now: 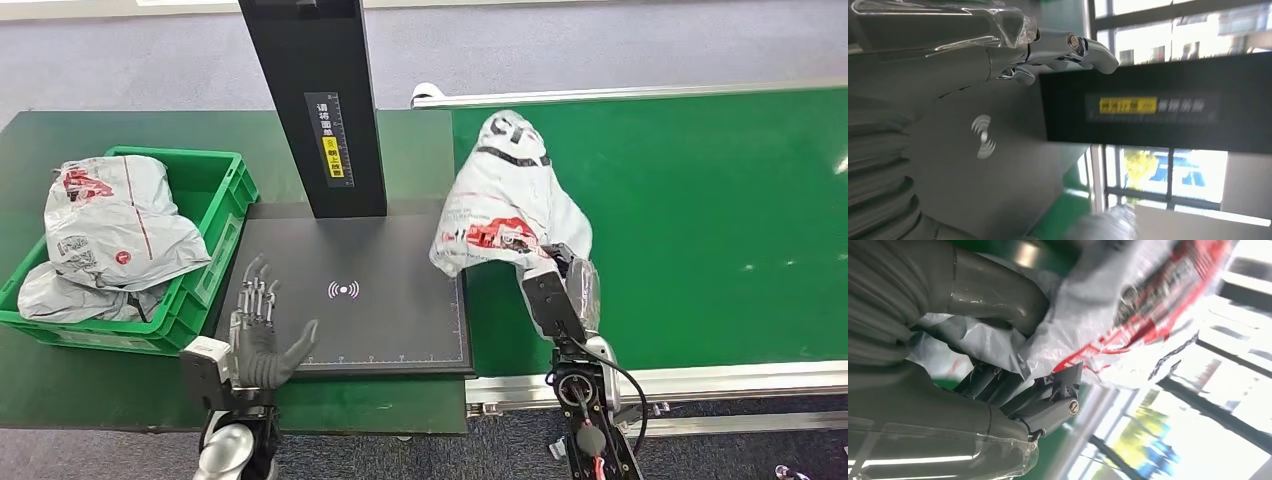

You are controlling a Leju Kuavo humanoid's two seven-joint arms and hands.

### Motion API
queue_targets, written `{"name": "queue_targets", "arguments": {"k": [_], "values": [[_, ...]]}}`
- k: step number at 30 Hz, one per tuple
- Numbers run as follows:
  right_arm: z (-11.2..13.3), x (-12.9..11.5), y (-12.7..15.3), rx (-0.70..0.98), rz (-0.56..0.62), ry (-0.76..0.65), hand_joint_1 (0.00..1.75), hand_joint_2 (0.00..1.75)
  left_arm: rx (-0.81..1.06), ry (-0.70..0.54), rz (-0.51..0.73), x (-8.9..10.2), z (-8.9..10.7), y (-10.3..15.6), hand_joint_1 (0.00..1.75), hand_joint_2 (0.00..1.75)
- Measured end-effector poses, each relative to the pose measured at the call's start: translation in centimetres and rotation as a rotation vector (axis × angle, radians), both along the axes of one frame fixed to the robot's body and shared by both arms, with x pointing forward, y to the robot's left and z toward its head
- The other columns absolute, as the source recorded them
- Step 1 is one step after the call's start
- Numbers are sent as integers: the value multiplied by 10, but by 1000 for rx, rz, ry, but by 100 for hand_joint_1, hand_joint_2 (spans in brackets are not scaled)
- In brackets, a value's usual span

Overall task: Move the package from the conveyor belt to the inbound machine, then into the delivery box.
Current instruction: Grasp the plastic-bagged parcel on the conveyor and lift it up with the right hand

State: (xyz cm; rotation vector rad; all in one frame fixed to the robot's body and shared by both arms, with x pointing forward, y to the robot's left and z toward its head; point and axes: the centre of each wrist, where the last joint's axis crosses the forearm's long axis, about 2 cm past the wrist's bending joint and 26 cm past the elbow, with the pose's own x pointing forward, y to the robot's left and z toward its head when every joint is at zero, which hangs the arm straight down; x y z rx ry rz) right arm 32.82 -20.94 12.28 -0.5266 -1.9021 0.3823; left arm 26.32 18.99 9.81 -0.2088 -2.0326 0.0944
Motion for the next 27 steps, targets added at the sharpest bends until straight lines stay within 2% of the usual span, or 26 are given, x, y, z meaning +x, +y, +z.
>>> {"name": "queue_targets", "arguments": {"k": [6,12,19,22,27], "values": [[53,-13,16,-7,106,-241,175,175,11,-36,90,-1,6,25,0,175],[92,-9,46,-82,284,-333,175,175,11,-70,152,2,9,41,0,175],[135,6,103,-137,539,-316,175,175,7,-123,240,14,23,61,0,175],[137,8,127,-118,644,-252,175,175,8,-130,281,16,25,72,0,175],[131,10,155,-119,736,-169,175,175,15,-138,326,17,27,85,0,175]]}}
